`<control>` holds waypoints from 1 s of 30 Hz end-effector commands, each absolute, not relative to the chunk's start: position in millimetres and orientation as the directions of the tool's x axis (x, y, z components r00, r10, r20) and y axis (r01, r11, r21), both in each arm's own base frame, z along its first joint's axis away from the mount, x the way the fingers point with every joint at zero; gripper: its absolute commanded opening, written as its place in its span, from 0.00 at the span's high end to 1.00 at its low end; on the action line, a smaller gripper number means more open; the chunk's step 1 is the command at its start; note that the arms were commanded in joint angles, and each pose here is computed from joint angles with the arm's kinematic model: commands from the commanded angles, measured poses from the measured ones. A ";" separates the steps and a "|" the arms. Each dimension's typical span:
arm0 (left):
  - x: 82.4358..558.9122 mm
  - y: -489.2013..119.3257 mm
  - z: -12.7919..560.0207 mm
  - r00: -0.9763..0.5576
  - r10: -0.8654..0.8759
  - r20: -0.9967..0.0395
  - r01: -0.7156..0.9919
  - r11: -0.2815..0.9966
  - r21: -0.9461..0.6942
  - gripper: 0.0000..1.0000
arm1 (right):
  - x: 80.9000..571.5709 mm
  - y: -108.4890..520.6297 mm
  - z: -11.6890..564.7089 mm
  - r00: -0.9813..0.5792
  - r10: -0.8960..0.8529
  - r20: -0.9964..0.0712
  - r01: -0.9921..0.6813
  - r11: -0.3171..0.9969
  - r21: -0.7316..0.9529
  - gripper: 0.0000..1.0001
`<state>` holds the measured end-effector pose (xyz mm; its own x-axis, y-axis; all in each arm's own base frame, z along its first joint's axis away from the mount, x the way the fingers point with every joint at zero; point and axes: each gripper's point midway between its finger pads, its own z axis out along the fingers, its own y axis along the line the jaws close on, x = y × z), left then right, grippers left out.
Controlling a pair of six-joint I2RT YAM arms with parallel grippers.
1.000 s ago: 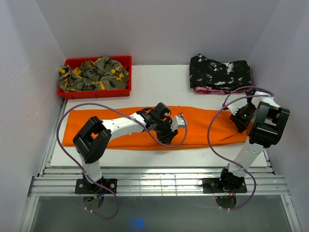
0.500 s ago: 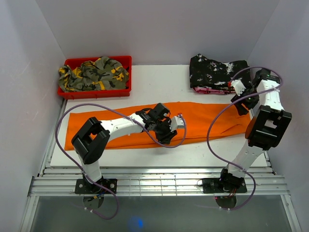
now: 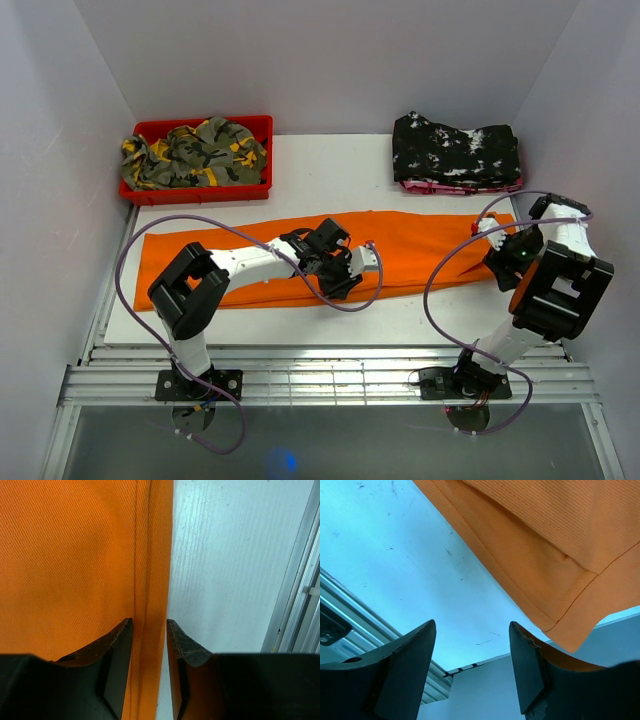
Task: Fold and stack the trousers
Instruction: Fold the trousers
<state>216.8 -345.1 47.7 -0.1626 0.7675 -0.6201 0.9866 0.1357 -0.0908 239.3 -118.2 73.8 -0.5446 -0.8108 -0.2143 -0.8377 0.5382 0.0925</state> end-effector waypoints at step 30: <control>234.3 -448.3 84.0 -0.069 0.642 -0.764 0.998 0.043 -0.055 0.51 | 301.2 -135.9 62.0 -0.373 -0.900 -0.226 -0.915 0.397 -0.074 0.92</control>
